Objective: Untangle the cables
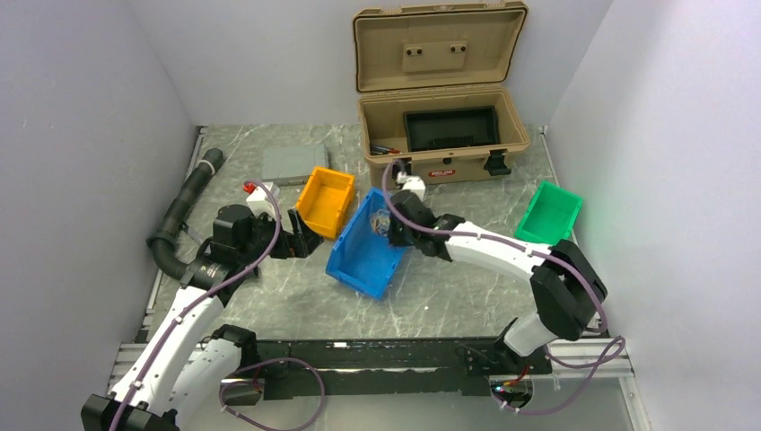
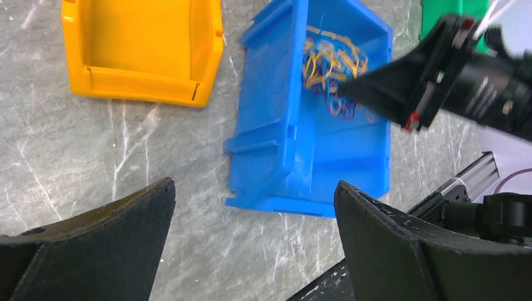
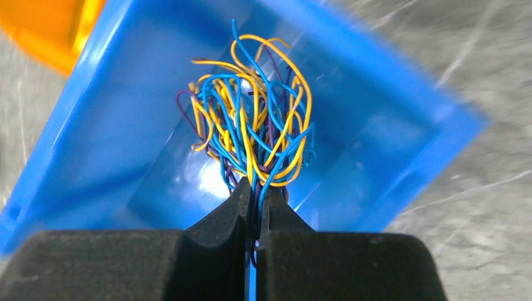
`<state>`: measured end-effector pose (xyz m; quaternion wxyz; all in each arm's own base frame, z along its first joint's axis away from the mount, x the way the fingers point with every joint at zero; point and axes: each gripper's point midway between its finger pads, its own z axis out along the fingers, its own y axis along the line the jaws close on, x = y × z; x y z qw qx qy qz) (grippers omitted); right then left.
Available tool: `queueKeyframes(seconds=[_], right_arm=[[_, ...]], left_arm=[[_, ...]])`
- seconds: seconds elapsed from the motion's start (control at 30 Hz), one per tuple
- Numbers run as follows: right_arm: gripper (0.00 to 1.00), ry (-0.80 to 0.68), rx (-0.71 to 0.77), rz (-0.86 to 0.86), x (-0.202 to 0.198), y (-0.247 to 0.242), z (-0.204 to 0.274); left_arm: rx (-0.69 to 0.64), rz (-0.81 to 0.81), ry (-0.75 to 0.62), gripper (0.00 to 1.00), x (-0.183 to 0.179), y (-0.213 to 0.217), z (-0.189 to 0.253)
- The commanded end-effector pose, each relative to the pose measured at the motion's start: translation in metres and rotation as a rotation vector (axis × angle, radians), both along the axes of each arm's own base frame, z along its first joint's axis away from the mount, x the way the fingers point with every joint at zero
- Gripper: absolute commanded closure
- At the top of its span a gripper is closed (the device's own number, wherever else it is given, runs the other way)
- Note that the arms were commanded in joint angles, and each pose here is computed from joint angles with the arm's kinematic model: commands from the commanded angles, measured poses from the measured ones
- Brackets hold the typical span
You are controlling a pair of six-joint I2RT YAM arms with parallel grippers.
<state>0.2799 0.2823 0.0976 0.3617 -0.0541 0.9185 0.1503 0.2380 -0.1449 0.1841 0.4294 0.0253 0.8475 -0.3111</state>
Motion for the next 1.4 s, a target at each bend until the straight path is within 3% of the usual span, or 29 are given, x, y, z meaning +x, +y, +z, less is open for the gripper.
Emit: queueKeyframes(seconds=[0.0,0.43,0.67,0.83,1.0,1.2,1.37], right_arm=[[1.0,0.021,0.098,-0.134,0.04,-0.036,0.0],[1.0,0.014,-0.019,-0.356,0.085,-0.153,0.002],[1.0,-0.094,-0.044,-0.364,0.095,-0.168,0.048],[1.0,-0.17,0.028,-0.249,0.084,-0.15,0.088],[1.0,-0.196,0.114,-0.033,0.054,-0.096,0.117],[1.0,-0.132,0.166,0.166,0.011,-0.011,0.11],[1.0,-0.031,0.229,0.136,0.004,0.022,0.078]], left_arm=[[-0.004,-0.001,-0.036,0.01,0.001,0.0,0.009],[0.003,-0.003,-0.035,0.01,0.002,0.0,0.008],[0.003,-0.006,-0.034,0.01,0.003,-0.001,0.008],[-0.045,-0.04,0.004,0.01,0.003,-0.011,-0.004],[-0.075,-0.061,0.026,0.01,0.005,-0.021,-0.011],[-0.066,-0.064,0.015,0.01,0.01,-0.024,-0.007],[-0.055,-0.065,0.011,0.01,0.01,-0.023,-0.004]])
